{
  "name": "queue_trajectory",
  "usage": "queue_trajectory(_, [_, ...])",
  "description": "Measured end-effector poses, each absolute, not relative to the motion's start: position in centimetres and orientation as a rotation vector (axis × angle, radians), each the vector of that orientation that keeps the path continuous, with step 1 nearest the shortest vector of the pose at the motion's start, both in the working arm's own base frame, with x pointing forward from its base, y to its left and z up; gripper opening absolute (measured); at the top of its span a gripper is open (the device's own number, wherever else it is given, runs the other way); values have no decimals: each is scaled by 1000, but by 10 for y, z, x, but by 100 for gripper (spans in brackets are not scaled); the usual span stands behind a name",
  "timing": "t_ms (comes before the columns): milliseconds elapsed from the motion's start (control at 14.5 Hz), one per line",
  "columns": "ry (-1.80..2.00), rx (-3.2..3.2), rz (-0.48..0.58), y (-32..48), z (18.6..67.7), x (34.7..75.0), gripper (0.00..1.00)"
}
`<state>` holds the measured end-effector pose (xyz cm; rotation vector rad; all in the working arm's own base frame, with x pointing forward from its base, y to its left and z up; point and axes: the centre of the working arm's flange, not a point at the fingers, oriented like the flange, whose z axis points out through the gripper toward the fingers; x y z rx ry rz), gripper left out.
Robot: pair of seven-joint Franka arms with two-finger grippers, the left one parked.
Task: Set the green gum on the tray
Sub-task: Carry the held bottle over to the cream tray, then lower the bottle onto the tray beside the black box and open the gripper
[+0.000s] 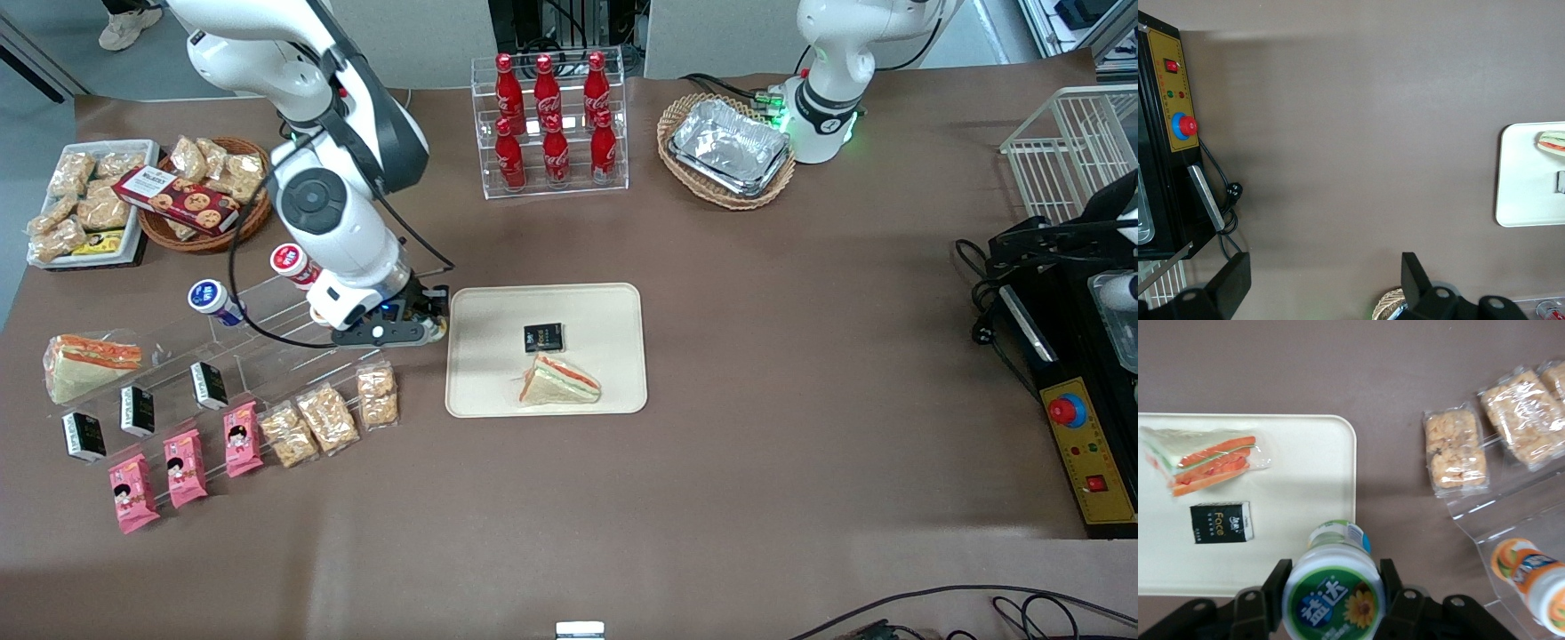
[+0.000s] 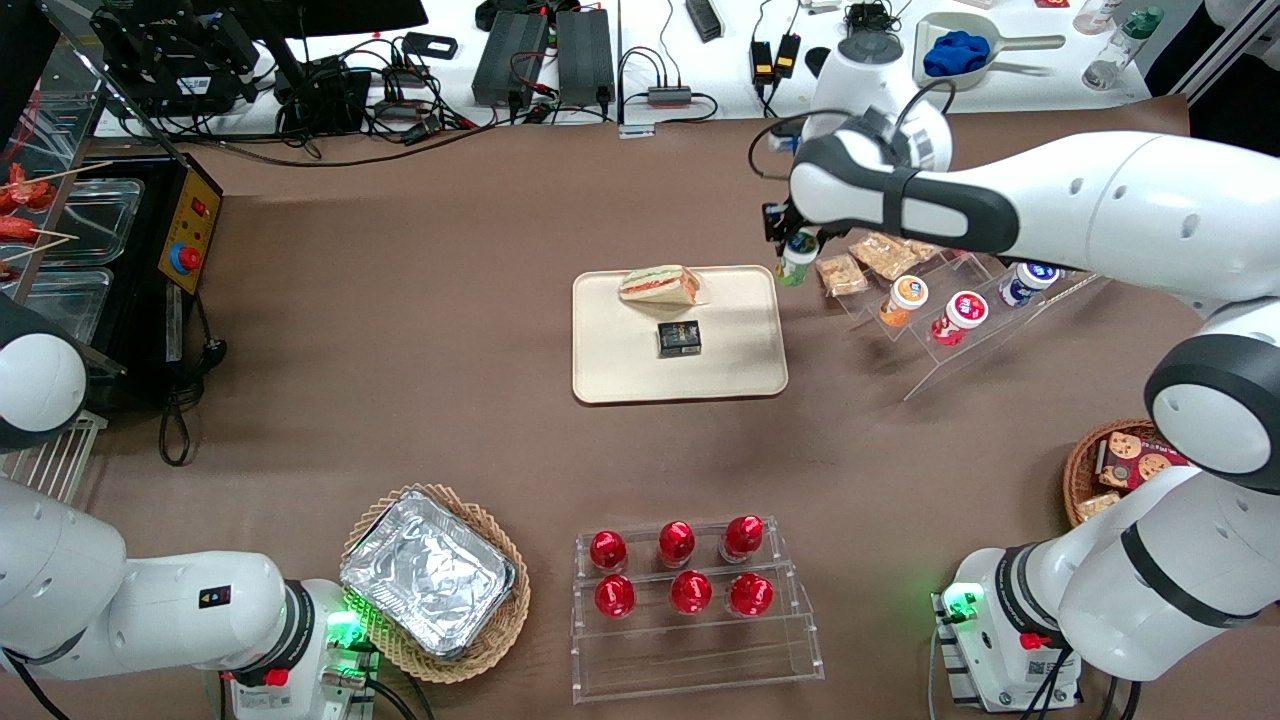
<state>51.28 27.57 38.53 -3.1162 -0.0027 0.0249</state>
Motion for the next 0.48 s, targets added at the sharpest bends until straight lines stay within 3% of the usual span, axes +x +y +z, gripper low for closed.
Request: queue_trajectory(484, [-33, -3152, 30, 301, 319, 505, 59])
